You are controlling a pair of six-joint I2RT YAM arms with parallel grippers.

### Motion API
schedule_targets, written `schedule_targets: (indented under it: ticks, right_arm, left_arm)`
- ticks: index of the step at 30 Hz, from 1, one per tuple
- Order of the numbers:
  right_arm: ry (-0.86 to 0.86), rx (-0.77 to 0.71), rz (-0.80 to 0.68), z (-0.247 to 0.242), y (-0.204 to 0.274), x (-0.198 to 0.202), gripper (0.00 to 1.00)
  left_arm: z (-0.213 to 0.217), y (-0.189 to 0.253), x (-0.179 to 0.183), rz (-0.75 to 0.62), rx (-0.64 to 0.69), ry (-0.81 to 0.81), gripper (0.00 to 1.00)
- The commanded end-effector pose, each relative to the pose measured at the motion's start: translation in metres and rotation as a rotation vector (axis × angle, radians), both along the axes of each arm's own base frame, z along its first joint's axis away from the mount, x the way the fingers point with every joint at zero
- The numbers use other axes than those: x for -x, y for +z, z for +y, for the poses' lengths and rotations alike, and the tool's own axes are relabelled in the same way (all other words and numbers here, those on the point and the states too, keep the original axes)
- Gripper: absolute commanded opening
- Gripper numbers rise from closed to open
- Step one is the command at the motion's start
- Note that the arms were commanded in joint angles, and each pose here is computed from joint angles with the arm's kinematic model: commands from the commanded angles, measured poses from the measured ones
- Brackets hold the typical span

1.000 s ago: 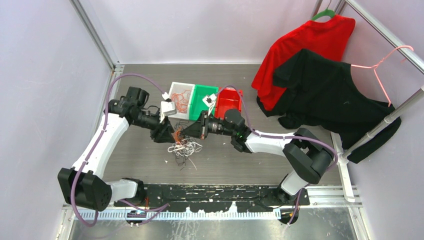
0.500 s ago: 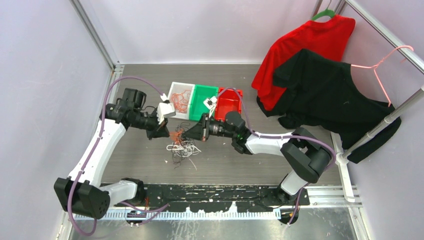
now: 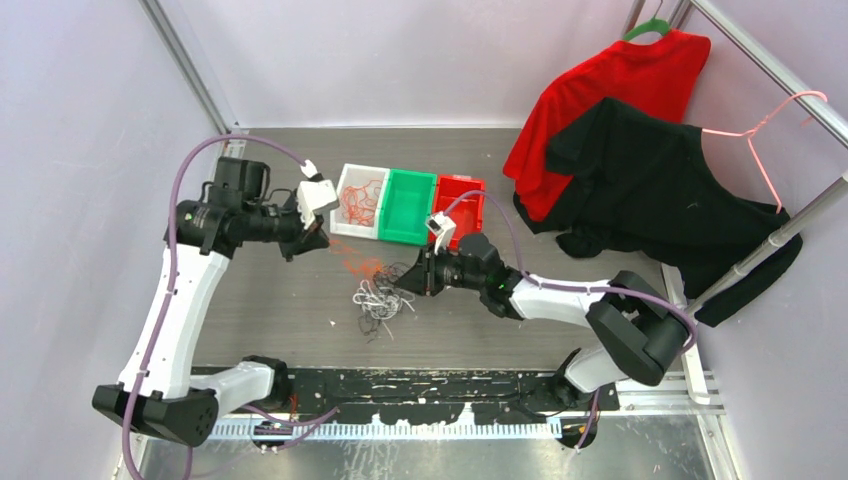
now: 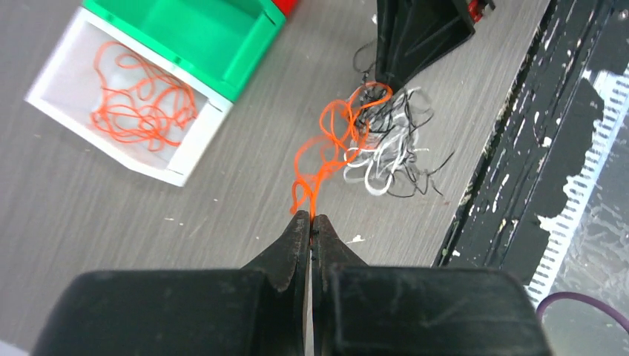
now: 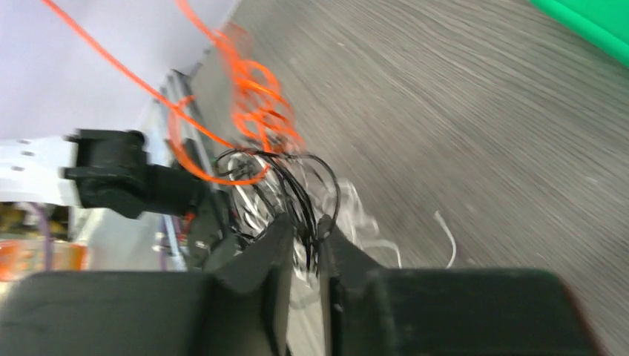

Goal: Untangle the cables

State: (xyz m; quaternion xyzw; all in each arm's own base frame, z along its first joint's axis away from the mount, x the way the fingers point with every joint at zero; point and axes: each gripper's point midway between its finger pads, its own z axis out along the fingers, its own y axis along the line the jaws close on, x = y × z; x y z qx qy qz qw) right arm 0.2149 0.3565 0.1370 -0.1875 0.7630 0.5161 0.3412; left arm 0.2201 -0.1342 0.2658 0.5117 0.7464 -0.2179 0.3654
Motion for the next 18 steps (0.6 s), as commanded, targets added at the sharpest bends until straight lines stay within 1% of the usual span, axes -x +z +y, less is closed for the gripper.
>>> schedule_targets:
  ticks: [1, 3, 5, 8, 11, 14, 18]
  right_arm:
    - [-0.102, 0.164, -0.087, -0.029, -0.017, -0.013, 0.36]
    - [-0.127, 0.181, -0.122, -0.035, -0.01, -0.016, 0.49]
    - [-0.145, 0.158, -0.178, -0.039, 0.009, -0.019, 0.55]
    - [-0.187, 0.1, -0.273, -0.042, 0.055, -0.025, 0.62]
    - [-0.213, -0.016, -0.361, -0.038, 0.113, -0.027, 0.69]
    - [-0.178, -0.092, -0.436, -0.02, 0.158, -0.019, 0.71]
    - [-0.114, -0.127, -0.464, 0.013, 0.182, -0.014, 0.71]
  left_arm:
    - [-0.006, 0.049, 0.01, -0.092, 0.08, 0.014, 0.0]
    - [-0.009, 0.063, 0.014, -0.104, 0.115, 0.01, 0.0]
    - [-0.013, 0.072, 0.02, -0.101, 0.15, -0.001, 0.0]
    - [-0.018, 0.078, 0.026, -0.082, 0.181, -0.008, 0.0]
    - [-0.02, 0.078, 0.029, -0.075, 0.186, -0.009, 0.0]
    - [-0.023, 0.078, 0.031, -0.078, 0.18, -0.014, 0.0]
    - [-0.028, 0.084, 0.038, -0.093, 0.194, -0.046, 0.0]
